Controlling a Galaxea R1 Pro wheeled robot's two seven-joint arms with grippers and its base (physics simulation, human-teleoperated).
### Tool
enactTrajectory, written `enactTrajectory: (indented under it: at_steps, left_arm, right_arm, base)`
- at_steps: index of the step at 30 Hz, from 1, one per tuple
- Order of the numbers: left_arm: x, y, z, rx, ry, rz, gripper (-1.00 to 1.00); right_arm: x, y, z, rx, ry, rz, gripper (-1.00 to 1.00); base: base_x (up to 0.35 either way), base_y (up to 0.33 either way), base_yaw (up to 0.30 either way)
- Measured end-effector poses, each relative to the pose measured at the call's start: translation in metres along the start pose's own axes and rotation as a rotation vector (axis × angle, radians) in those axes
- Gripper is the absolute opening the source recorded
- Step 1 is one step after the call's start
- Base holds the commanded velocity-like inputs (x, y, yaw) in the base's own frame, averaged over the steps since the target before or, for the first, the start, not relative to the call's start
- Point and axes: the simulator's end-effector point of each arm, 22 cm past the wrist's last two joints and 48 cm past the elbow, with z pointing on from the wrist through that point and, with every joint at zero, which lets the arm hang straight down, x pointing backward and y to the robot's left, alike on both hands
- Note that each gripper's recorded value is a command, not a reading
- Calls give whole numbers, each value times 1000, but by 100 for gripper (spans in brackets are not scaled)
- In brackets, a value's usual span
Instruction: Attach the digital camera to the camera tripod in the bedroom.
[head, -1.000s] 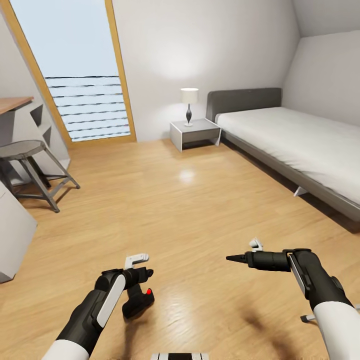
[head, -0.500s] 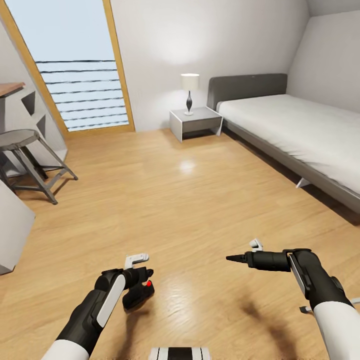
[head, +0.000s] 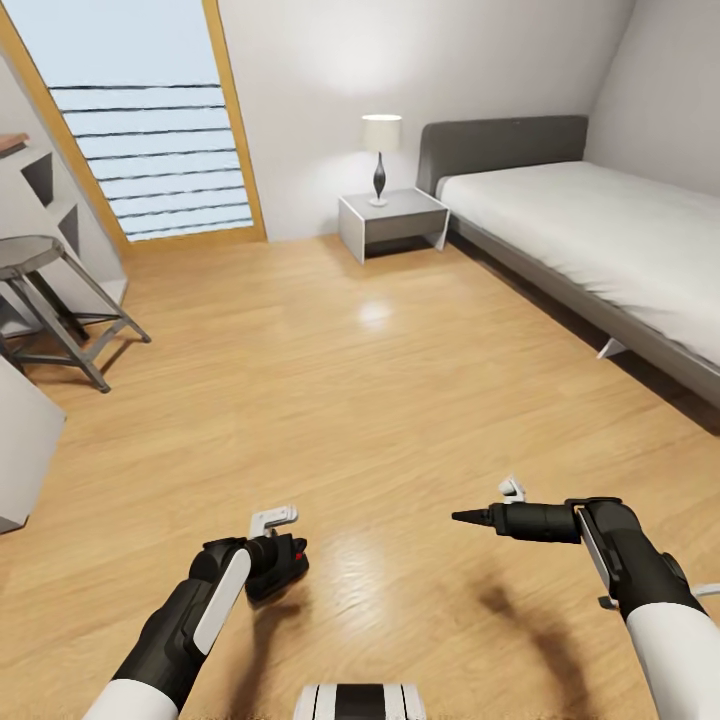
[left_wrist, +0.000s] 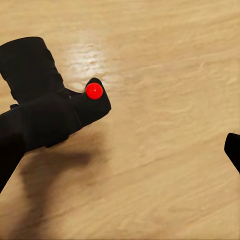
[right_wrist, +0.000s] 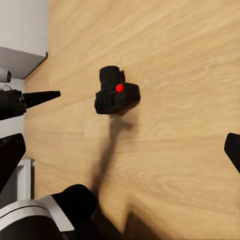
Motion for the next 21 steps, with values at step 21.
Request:
enactTrajectory:
  at_steps: [21]
  left_arm:
    - [35, 13, 32, -16, 81, -15, 100]
  right_arm:
    - [27, -33, 23, 7, 52, 68, 100]
  base:
    - [0, 0, 0]
